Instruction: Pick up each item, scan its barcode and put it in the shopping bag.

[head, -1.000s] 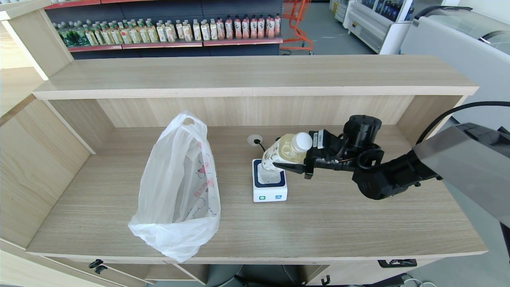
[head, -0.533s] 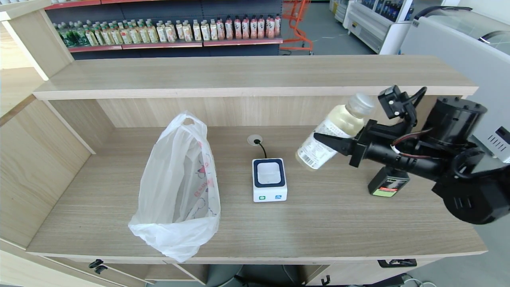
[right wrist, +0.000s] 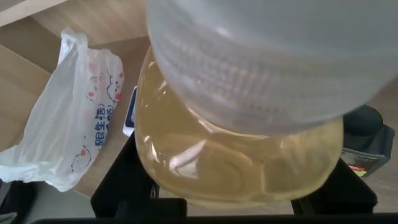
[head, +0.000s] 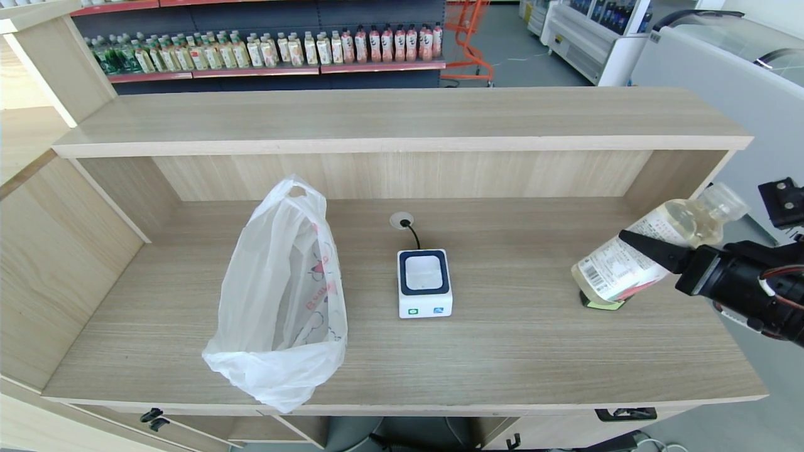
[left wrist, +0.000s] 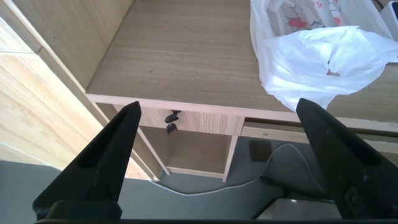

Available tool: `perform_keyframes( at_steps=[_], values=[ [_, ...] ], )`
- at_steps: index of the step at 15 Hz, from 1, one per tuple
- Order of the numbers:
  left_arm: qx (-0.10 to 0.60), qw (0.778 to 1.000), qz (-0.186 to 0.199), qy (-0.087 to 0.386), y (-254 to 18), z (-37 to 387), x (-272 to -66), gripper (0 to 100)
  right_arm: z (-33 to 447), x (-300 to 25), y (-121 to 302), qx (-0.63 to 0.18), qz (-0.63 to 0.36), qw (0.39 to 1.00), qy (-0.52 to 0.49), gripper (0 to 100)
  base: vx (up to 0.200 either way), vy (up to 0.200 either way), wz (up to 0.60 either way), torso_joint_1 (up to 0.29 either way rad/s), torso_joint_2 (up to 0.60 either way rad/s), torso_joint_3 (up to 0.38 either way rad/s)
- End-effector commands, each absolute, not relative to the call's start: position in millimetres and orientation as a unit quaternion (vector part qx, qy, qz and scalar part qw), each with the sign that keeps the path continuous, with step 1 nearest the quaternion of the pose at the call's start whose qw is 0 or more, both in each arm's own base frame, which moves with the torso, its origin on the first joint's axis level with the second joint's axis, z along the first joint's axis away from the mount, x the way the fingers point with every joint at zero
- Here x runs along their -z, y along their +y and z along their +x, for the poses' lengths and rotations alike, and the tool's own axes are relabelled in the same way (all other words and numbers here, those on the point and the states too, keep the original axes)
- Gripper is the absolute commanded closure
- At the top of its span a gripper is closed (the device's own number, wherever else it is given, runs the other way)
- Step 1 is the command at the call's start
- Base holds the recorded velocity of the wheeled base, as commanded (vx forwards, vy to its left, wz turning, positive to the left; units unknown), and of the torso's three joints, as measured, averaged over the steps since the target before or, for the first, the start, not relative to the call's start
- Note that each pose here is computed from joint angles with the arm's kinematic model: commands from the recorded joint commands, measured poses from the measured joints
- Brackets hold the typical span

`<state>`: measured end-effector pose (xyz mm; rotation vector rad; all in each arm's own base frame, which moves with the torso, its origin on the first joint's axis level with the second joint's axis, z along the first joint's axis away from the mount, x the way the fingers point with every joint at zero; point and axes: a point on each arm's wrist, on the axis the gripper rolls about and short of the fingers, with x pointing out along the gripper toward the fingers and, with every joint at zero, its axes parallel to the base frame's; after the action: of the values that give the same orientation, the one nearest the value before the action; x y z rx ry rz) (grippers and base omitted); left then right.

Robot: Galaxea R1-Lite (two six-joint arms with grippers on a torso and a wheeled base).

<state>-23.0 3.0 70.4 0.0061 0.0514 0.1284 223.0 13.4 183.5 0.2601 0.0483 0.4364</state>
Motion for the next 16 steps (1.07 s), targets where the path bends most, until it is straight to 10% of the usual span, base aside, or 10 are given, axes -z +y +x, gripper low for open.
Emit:
perform_keyframes(
  at_steps=[1, 16],
  values=[
    [-0.064, 0.998, 0.003, 0.025, 3, -23, -70, 0, 217, -186, 9, -0.207, 0.132, 0.969, 0.018, 100, 0.000, 0.000, 0.00, 0.000, 0.00, 0.000],
    [-0.064, 0.998, 0.001, 0.025, 3, -23, -70, 0, 227, -189, 59, -0.307, 0.169, 0.935, 0.044, 100, 0.000, 0.187, 0.00, 0.001, 0.00, 0.001]
  ],
)
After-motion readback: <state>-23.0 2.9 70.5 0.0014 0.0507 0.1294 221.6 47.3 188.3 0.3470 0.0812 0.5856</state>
